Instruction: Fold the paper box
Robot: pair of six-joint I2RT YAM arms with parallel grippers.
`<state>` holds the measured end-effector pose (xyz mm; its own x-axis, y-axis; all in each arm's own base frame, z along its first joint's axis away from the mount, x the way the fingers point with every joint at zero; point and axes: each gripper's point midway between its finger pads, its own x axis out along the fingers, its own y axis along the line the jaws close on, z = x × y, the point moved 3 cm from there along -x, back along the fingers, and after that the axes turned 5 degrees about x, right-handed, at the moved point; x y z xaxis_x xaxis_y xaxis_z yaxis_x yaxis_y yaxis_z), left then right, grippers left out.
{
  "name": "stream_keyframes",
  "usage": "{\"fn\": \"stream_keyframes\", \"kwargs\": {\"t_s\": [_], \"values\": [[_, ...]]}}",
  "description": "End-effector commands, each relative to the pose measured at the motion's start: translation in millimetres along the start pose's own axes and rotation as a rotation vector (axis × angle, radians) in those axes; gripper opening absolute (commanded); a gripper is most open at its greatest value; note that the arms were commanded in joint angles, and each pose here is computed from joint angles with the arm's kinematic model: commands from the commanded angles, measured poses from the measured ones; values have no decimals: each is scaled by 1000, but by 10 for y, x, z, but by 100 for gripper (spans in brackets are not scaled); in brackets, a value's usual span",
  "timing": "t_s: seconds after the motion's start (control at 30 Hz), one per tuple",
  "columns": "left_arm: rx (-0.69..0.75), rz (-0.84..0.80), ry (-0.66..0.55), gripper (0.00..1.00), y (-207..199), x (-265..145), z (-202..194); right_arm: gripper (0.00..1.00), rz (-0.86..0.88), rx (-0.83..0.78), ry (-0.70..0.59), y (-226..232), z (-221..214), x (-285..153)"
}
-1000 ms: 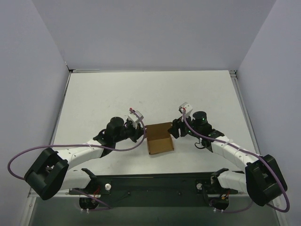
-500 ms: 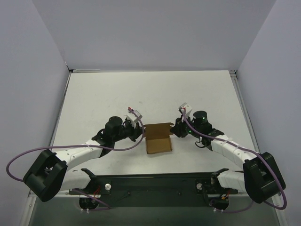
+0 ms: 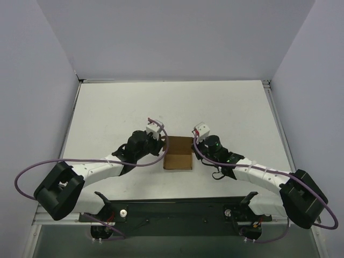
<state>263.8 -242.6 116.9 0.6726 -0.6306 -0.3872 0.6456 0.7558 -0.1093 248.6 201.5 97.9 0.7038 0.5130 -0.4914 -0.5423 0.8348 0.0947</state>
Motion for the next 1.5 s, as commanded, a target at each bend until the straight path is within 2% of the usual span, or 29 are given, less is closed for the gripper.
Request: {"fn": "stream_keyframes", "kwargs": {"t_s": [0.0, 0.2, 0.43, 0.83, 1.17, 1.47], "values": [[-61, 2, -166, 0, -203, 118, 607, 0, -187, 14, -215, 30, 446, 27], [-116, 13, -202, 0, -264, 212, 710, 0, -293, 23, -269, 55, 526, 82], [-106, 38, -217, 0, -350, 250, 411, 0, -417, 90, -335, 126, 489, 106], [-92, 83, -233, 0, -451, 255, 200, 0, -542, 68, -331, 287, 293, 85], [-151, 51, -241, 0, -689, 261, -27, 0, -556, 182, -280, 279, 22, 69], [-146, 40, -219, 0, -806, 299, -128, 0, -542, 219, -276, 277, -30, 50]]}}
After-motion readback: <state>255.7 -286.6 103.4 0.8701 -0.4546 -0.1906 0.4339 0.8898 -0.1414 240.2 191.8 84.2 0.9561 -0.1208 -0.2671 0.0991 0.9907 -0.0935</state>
